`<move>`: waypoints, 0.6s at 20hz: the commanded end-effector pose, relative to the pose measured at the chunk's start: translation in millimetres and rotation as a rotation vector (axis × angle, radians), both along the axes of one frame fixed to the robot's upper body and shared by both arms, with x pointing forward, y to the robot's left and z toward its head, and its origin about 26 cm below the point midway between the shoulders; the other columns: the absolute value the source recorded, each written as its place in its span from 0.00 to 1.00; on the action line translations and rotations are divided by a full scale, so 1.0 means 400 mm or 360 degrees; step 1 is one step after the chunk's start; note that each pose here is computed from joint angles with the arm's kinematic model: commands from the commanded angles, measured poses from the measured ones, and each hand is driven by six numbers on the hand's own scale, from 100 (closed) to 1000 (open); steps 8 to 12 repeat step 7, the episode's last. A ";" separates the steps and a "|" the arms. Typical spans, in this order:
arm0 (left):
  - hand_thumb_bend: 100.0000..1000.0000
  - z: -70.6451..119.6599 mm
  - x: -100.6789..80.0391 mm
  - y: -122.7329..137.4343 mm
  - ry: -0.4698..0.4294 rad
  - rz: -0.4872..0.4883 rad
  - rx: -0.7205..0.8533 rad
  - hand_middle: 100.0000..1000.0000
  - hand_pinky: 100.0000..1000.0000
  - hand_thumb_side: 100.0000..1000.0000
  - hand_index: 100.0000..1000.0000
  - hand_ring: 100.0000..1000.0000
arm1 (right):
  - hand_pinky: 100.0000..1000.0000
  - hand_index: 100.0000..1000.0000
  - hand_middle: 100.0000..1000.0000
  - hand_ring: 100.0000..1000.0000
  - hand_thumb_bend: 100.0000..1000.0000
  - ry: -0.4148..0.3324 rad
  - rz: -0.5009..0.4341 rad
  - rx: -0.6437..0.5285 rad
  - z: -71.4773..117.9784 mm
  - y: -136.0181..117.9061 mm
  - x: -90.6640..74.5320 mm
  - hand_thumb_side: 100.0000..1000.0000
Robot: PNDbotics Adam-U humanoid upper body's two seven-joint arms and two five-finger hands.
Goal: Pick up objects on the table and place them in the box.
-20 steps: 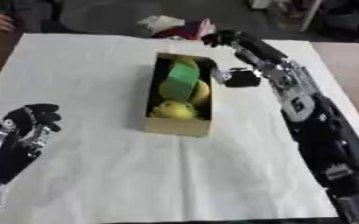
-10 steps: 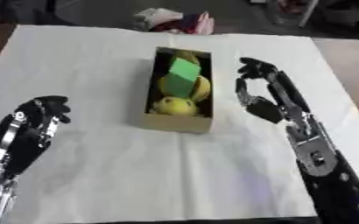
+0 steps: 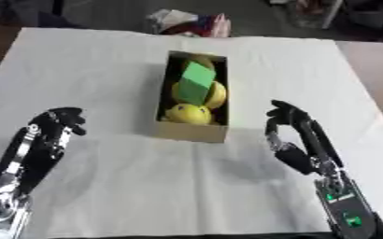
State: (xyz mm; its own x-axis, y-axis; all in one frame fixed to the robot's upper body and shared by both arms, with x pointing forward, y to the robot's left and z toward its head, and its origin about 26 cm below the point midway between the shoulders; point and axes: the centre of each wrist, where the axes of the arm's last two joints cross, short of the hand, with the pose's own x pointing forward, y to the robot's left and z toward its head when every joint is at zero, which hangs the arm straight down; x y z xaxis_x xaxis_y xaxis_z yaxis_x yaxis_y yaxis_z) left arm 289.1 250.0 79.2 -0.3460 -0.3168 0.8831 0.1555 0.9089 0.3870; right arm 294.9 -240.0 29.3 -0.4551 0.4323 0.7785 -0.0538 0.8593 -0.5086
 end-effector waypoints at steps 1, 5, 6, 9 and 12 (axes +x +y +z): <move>0.00 0.007 0.000 -0.004 -0.0025 -0.0010 -0.0014 0.54 0.76 0.70 0.72 0.53 | 0.73 0.88 0.65 0.66 0.00 -0.0055 0.0053 0.0052 0.048 -0.007 -0.009 0.42; 0.00 0.006 0.000 -0.004 -0.0023 -0.0006 -0.0021 0.54 0.76 0.69 0.72 0.53 | 0.73 0.88 0.64 0.65 0.00 -0.0019 0.0092 0.0135 0.062 -0.018 -0.013 0.49; 0.00 0.006 0.000 -0.004 -0.0023 -0.0005 -0.0023 0.54 0.76 0.69 0.72 0.53 | 0.73 0.88 0.63 0.65 0.00 -0.0012 0.0104 0.0157 0.065 -0.020 -0.013 0.50; 0.00 0.006 0.000 -0.004 -0.0023 -0.0003 -0.0024 0.54 0.76 0.69 0.72 0.53 | 0.73 0.88 0.63 0.65 0.00 -0.0005 0.0116 0.0177 0.067 -0.023 -0.013 0.50; 0.00 0.006 0.000 -0.004 -0.0023 -0.0003 -0.0024 0.54 0.76 0.69 0.72 0.53 | 0.73 0.88 0.63 0.65 0.00 -0.0005 0.0116 0.0177 0.067 -0.023 -0.013 0.50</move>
